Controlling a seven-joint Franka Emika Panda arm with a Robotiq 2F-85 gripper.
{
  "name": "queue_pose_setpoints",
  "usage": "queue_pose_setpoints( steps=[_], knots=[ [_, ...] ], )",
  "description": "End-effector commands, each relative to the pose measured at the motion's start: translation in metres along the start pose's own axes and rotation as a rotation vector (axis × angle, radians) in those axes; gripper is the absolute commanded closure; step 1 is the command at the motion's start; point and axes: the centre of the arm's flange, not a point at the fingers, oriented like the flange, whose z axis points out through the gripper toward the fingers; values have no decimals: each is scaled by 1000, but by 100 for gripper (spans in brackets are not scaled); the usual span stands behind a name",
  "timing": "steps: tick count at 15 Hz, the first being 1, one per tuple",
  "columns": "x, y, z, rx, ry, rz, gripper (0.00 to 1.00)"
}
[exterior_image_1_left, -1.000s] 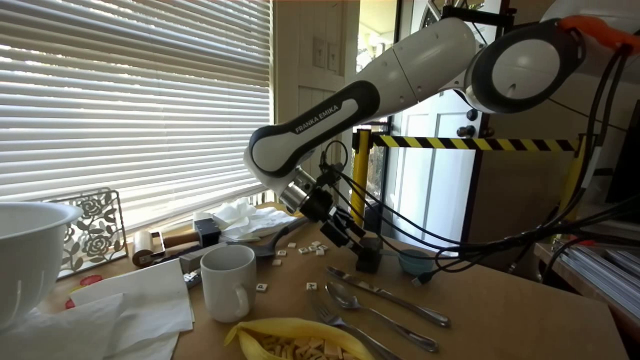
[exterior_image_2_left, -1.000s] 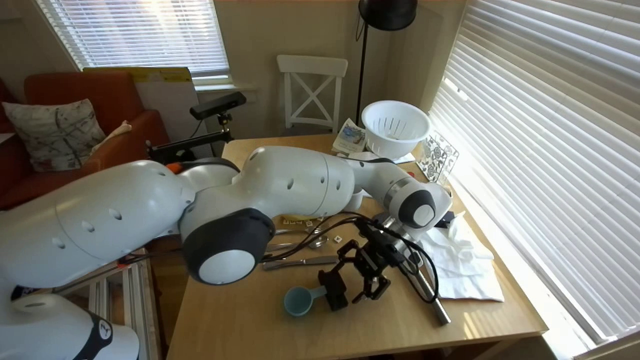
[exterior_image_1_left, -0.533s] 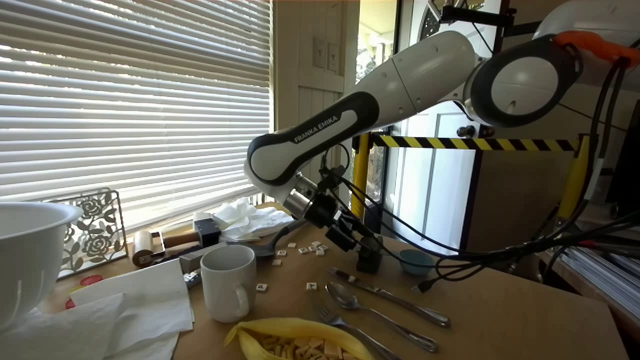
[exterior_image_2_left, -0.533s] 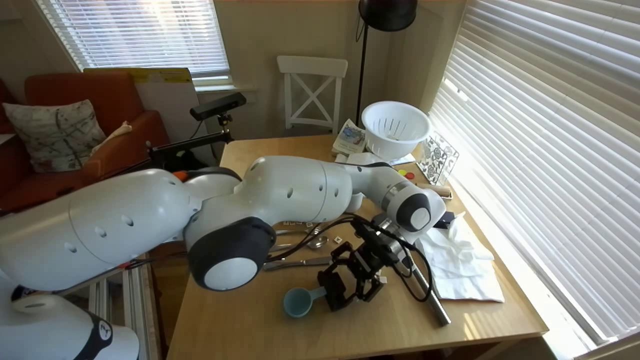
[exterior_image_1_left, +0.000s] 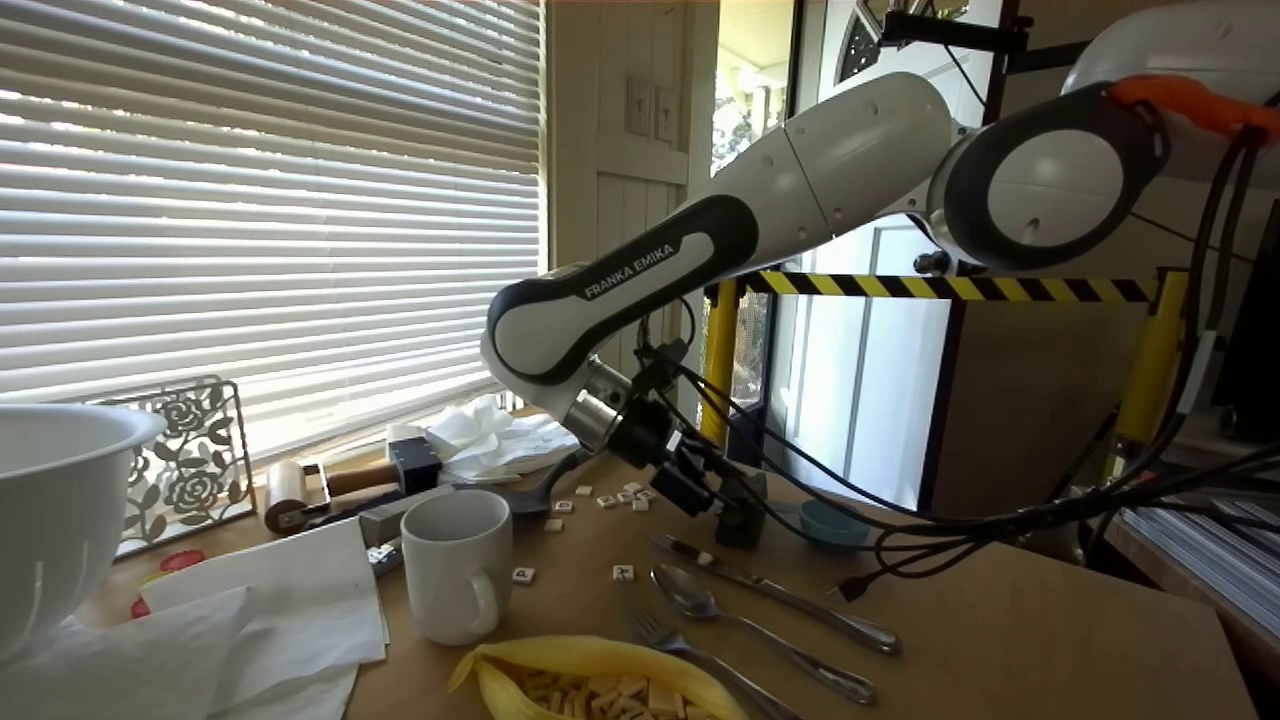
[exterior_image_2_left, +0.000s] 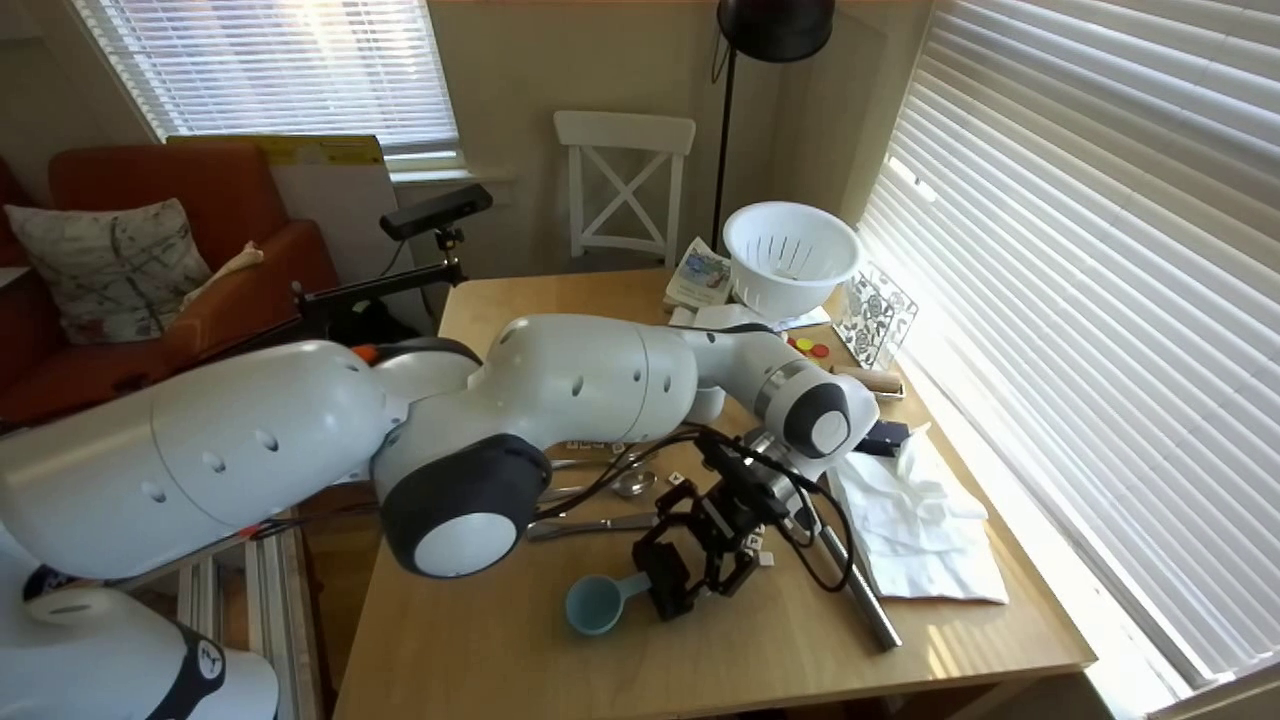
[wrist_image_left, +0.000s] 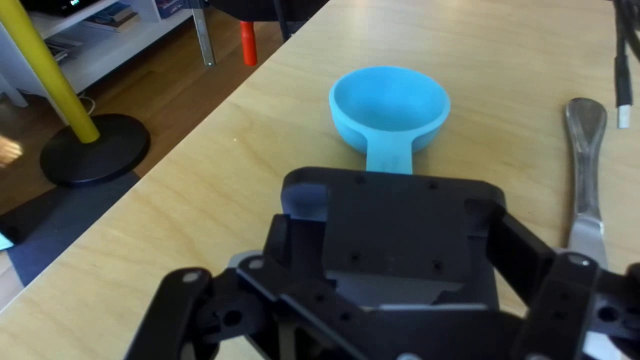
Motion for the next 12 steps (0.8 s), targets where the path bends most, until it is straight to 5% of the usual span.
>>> queue_pose_setpoints(
  steps=[1,12],
  knots=[
    [23,0,-22,0,-35,15,0],
    [30,7,-12,-30,-74,32,0]
  ],
)
